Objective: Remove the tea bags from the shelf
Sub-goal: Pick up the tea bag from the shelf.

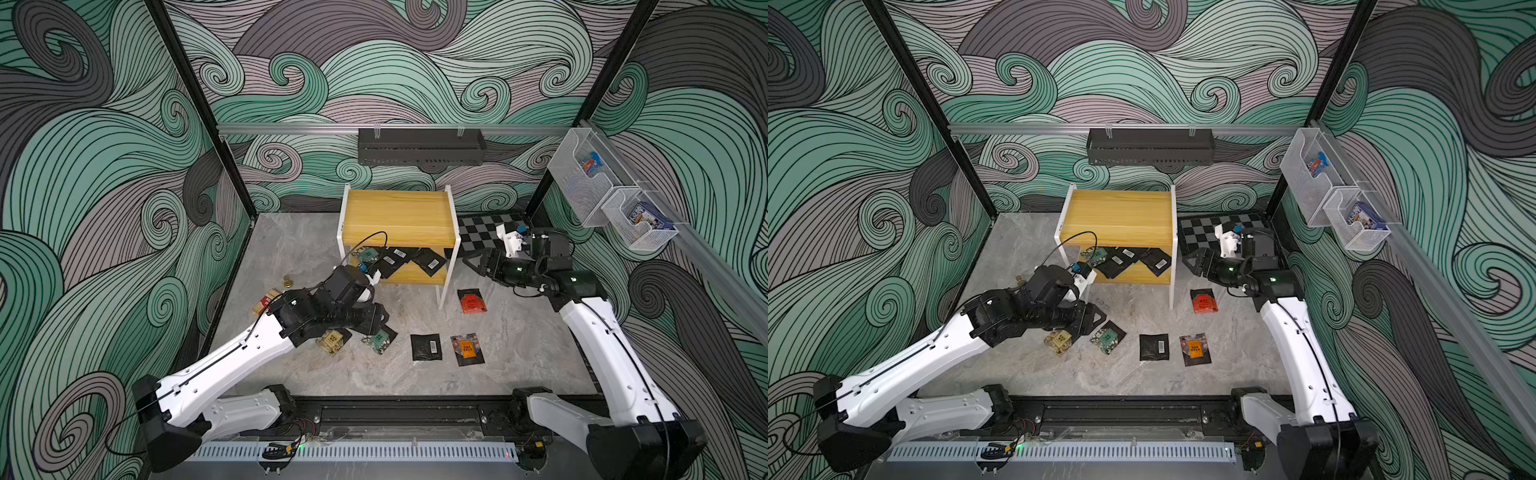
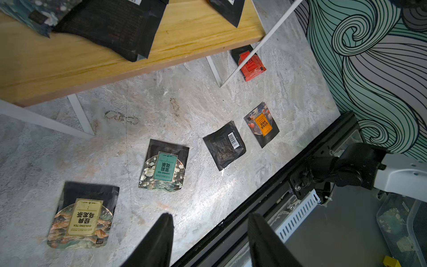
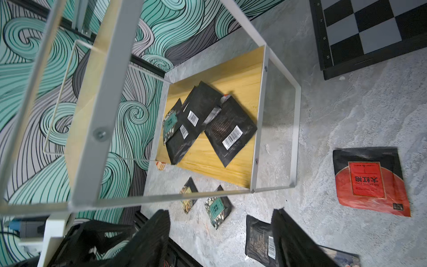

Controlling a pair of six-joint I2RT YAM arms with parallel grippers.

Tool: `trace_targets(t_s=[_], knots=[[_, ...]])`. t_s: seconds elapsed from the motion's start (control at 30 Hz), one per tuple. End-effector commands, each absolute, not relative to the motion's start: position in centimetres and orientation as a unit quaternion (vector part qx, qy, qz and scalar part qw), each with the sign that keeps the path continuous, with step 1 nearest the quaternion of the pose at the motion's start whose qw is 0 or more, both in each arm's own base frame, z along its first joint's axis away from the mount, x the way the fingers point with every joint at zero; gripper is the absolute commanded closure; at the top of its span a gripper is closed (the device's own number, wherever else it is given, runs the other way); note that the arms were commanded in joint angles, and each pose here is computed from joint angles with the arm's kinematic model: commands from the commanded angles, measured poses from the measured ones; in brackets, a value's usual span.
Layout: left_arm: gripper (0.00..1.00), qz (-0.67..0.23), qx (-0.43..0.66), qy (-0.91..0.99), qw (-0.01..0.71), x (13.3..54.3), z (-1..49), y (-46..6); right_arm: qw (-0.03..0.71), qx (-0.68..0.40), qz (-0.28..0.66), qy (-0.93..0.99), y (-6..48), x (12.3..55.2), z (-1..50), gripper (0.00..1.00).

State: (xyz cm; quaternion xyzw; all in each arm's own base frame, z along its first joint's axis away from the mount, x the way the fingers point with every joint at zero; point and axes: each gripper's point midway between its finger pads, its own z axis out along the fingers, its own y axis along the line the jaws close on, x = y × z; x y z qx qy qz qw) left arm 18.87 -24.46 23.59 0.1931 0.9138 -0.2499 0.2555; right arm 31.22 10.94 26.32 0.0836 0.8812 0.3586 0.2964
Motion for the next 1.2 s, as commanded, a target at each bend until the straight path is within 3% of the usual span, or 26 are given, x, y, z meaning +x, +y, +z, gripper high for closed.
trace_targets(t_s=[0.0, 0.33, 0.73, 1.17], knots=[[0.44, -0.266, 0.208, 0.899, 0.278, 19.4, 25.6, -25.3, 0.303, 0.09, 0.384, 0.868, 11.3, 33.1, 26.4, 0.26], [0.44, -0.256, 0.211, 0.903, 0.274, 19.5, 25.1, -25.1, 0.252, 0.093, 0.413, 0.87, 12.7, 37.5, 22.2, 0.27], [0.44, -0.255, 0.192, 0.907, 0.273, 19.5, 24.3, -24.5, 0.196, 0.052, 0.418, 0.886, 16.9, 39.1, 18.9, 0.28], [0.44, -0.257, 0.182, 0.909, 0.273, 19.4, 24.1, -24.3, 0.172, 0.054, 0.409, 0.895, 18.0, 40.0, 16.8, 0.42]])
